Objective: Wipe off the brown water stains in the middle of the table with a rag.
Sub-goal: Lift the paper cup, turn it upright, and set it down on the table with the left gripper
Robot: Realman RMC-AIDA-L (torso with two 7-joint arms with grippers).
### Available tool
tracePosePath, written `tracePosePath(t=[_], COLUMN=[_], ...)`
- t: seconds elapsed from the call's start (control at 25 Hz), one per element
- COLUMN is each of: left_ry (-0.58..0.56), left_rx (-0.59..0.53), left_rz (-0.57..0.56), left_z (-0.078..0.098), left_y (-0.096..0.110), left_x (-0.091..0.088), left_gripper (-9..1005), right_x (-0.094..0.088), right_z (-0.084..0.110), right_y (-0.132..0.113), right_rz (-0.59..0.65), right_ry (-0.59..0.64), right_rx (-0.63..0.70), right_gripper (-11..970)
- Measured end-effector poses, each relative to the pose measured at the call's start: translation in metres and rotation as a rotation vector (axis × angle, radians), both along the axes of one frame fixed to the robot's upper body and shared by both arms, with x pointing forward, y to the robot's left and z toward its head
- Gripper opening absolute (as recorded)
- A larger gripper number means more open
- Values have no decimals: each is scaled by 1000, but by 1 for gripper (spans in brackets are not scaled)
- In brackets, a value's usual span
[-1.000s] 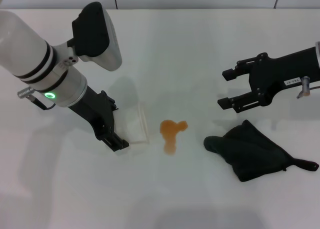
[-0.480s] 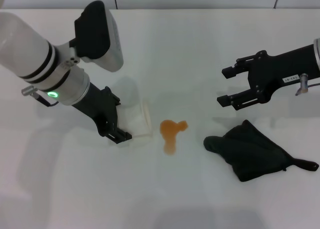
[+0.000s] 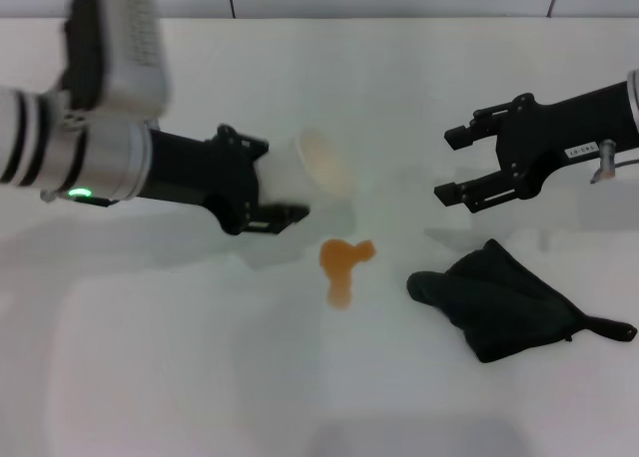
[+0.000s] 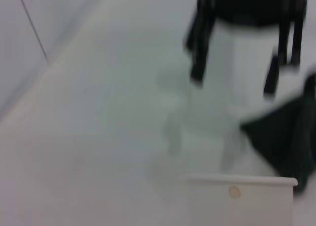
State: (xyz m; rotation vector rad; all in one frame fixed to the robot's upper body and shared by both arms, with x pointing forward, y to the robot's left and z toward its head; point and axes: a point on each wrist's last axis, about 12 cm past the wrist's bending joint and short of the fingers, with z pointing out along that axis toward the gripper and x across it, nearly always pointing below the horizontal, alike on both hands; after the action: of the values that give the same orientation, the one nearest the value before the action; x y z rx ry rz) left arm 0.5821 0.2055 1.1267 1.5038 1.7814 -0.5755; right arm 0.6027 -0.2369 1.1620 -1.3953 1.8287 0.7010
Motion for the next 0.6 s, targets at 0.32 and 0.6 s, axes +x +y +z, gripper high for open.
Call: tracePosePath(t=[0.32,0.6], left_ry=[-15,-27], left_rx=[-313,-367], left_rz=[93,254], left_z=[-41,-59], left_y=[9,32], left_x=[-12,-12], left_gripper=[544,490], right_x=[-1,-3], right_z=[0,-2], right_y=[5,6], right_rz=[19,24], right_ry=[1,8], right_rx=[-5,-1], right_gripper=[767,767])
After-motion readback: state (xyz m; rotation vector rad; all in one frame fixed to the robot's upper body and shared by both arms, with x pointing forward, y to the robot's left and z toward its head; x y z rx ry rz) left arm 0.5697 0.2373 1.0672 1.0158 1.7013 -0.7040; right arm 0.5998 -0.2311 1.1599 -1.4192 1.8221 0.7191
